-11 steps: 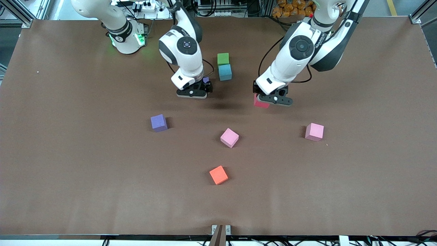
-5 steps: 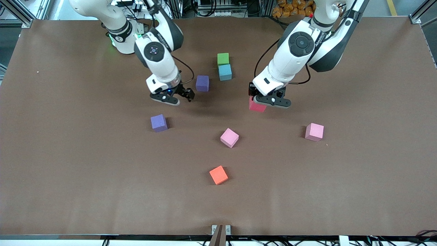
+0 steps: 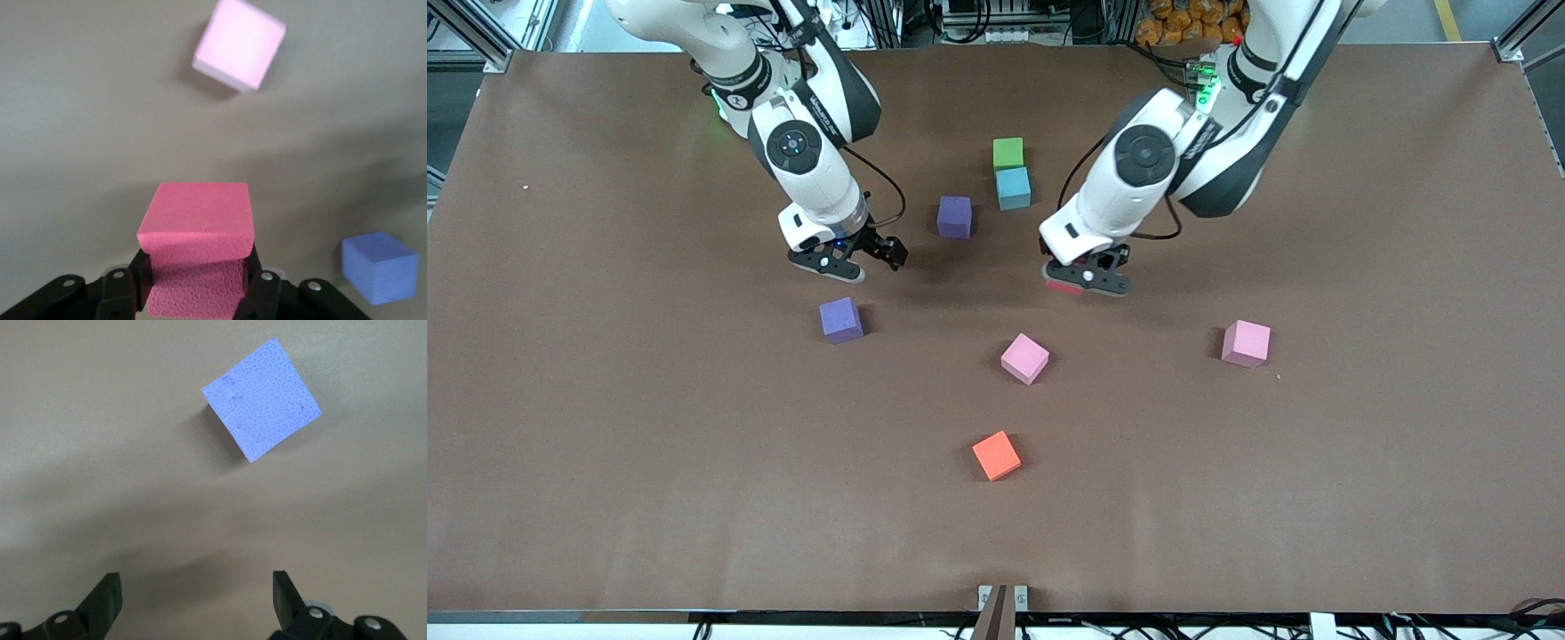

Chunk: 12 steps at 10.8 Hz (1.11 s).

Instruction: Arrange blocks into number 1

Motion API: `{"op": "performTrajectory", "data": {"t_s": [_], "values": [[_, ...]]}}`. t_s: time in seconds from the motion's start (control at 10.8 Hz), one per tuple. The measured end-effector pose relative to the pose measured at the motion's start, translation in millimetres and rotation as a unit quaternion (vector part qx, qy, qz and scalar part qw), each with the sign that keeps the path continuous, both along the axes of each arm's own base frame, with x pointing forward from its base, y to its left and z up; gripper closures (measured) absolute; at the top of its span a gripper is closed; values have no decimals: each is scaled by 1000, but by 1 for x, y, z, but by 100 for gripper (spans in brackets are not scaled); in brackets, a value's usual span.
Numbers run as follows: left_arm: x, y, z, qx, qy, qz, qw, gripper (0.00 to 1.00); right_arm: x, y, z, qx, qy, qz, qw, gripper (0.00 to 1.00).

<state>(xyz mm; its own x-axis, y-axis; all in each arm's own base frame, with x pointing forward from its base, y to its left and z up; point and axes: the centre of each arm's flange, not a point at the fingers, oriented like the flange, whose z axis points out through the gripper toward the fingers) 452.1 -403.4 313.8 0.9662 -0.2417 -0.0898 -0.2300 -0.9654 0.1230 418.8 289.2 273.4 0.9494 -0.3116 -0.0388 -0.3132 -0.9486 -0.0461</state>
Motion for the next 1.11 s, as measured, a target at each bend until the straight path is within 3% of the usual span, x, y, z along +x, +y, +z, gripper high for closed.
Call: {"op": "performTrajectory", "data": {"t_s": [0.28, 0.83, 1.11], "values": [[-16, -30, -34, 17, 22, 13, 1000, 45, -1, 1, 0, 0, 0, 3, 1000, 0], [-66, -70, -83, 65, 66, 119, 989, 45, -4, 5, -1, 0, 1, 9, 1000, 0], [-83, -81, -96, 78, 75, 134, 985, 45, -8, 9, -1, 0, 1, 14, 1000, 0]]}}
